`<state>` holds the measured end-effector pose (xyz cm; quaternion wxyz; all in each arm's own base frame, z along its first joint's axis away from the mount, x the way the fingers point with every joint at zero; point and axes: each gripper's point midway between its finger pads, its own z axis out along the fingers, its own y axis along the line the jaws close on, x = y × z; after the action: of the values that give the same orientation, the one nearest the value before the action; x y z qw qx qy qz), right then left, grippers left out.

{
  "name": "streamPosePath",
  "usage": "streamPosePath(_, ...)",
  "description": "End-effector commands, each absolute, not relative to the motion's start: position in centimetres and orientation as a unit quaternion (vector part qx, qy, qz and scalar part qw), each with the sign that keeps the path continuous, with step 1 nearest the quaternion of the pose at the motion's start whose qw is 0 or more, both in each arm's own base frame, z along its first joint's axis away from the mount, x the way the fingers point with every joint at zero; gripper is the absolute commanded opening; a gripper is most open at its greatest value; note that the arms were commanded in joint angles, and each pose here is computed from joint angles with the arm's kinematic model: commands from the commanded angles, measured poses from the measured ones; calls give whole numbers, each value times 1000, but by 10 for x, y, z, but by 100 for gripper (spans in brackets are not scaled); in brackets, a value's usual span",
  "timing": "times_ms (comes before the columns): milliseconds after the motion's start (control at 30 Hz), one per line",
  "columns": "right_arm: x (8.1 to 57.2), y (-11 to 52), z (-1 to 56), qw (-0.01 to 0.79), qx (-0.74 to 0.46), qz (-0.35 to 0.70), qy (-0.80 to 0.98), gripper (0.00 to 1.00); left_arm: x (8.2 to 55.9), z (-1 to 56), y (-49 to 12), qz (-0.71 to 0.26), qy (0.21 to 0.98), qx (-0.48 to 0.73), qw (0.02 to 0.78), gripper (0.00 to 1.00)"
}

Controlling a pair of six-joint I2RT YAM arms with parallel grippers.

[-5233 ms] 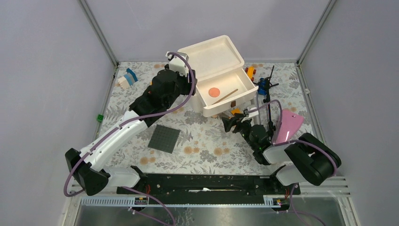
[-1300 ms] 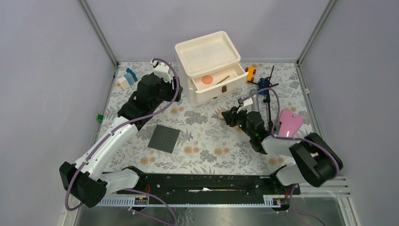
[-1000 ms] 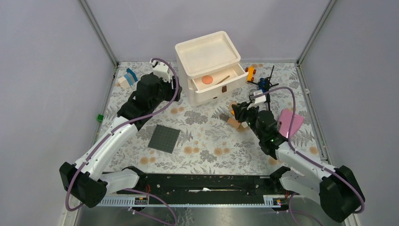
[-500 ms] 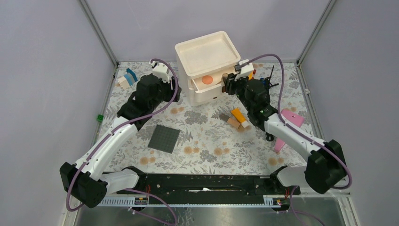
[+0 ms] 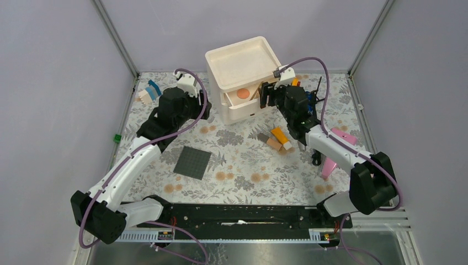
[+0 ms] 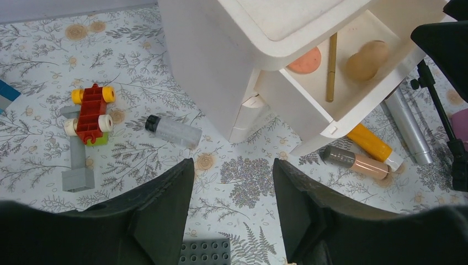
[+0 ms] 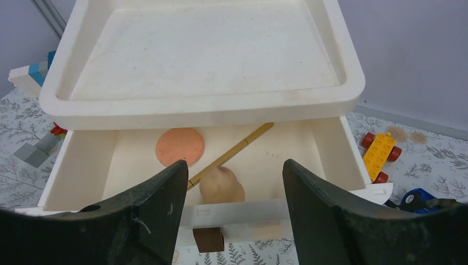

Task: Organize the makeup
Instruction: Place the makeup tool in the drawer.

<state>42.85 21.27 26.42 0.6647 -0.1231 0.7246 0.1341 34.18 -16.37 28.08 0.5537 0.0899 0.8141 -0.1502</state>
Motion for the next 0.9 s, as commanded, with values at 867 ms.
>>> streamPosePath(867,280,158,133,439,-144,171,870,74,348,298,-163,-173,795,78,577,60)
